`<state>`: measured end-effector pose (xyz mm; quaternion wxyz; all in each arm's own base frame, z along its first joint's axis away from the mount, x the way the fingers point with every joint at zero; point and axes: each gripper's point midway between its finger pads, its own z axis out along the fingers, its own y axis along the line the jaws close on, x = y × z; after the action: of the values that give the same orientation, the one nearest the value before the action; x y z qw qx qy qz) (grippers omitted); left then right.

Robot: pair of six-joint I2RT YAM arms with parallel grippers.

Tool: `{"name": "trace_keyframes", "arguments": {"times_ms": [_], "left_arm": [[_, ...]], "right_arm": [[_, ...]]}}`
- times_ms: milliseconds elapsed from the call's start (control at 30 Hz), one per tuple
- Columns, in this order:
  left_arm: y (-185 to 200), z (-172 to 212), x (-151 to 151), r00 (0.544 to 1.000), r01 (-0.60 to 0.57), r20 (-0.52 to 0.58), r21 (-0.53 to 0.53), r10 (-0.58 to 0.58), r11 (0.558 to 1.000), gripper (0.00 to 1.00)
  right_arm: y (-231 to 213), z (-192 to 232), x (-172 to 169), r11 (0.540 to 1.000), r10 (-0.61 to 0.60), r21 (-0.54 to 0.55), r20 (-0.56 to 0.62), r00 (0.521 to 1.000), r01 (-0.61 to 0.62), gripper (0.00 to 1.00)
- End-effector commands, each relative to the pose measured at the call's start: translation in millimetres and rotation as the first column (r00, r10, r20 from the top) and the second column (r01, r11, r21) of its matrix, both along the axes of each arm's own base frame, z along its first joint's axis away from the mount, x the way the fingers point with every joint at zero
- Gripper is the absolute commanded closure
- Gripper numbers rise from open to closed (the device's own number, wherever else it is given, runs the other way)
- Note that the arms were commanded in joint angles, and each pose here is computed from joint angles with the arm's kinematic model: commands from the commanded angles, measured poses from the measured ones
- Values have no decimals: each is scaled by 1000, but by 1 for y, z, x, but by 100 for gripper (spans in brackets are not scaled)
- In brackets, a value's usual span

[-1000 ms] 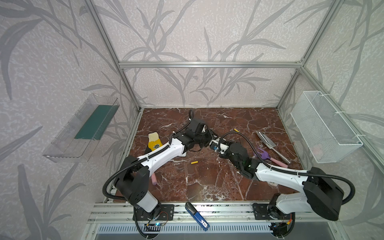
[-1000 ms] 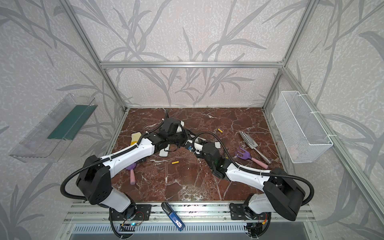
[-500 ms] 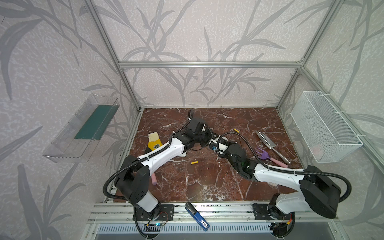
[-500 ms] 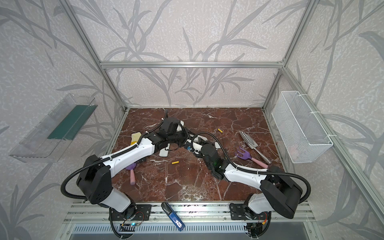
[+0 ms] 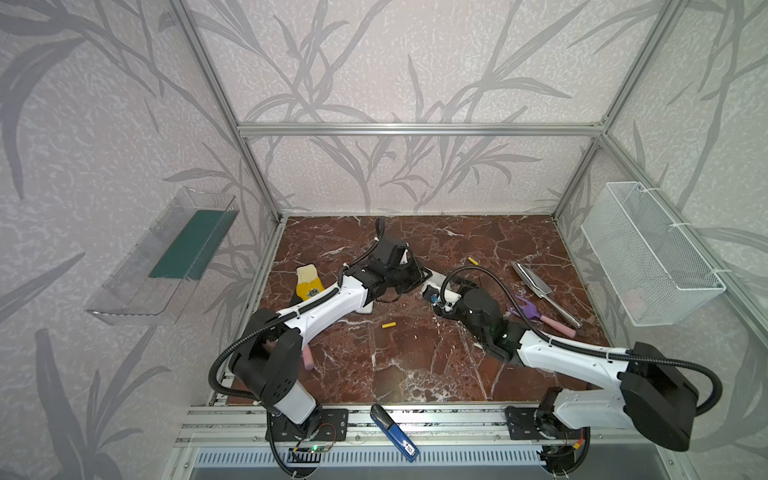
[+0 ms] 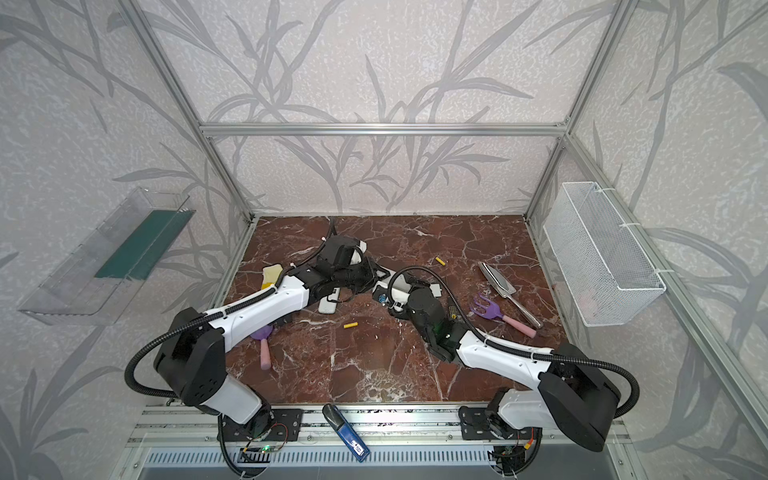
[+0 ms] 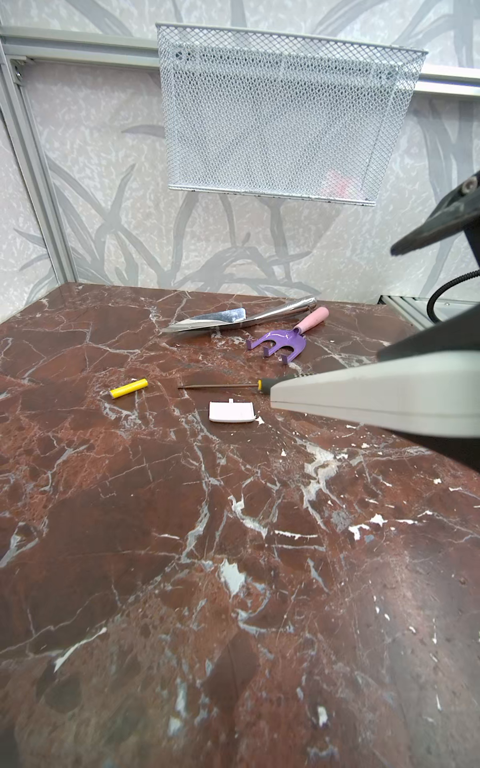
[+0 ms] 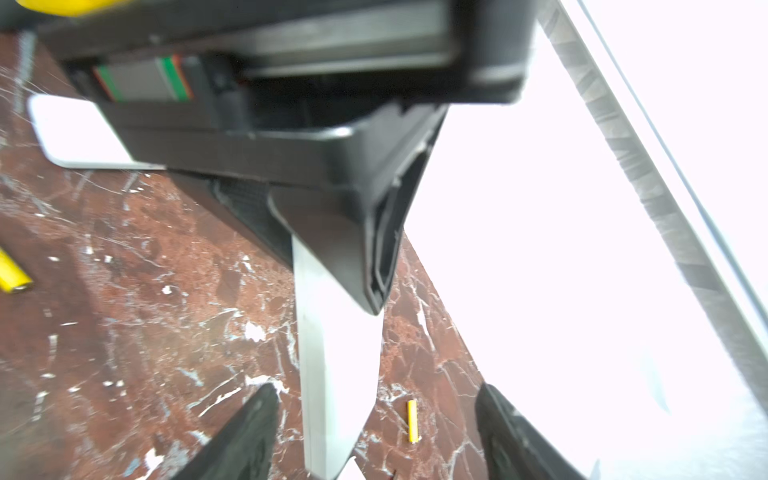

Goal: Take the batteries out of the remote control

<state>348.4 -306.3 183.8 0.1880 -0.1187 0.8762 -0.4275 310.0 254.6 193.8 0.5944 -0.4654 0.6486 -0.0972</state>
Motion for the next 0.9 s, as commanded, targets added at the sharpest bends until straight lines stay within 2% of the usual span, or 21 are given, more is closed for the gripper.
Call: {"name": "trace_keyframes", "arguments": {"times_ms": [0,100,200,333,467,633,733,867], "left_arm": [[4,3,7,995,25,94,5,-25,1000,100],[6,4,7,990,47,136,-9,-45,999,100],[9,4,6,983,70,174,-18,-66,997,100],[15,7,1,971,93,222,-20,-87,995,100],[23,18,-6,952,111,289,-25,-99,994,100],[33,29,-13,935,119,341,-45,-97,992,100],[36,35,-17,931,134,352,-71,-101,988,100],[41,45,-25,922,159,373,-112,-107,981,100]], "right_arm": [[-7,-2,-7,997,16,80,-119,993,-6,22],[-20,-1,-3,980,-11,189,-252,968,60,21],[-38,-1,3,937,-55,293,-408,911,188,21],[-48,-3,5,854,-50,398,-577,815,334,24],[-50,-8,2,766,-5,449,-711,703,460,29],[-41,-6,-1,681,114,511,-782,613,524,29],[-35,1,-2,649,187,550,-784,592,525,29],[-30,15,-1,610,284,614,-759,585,501,29]]}}
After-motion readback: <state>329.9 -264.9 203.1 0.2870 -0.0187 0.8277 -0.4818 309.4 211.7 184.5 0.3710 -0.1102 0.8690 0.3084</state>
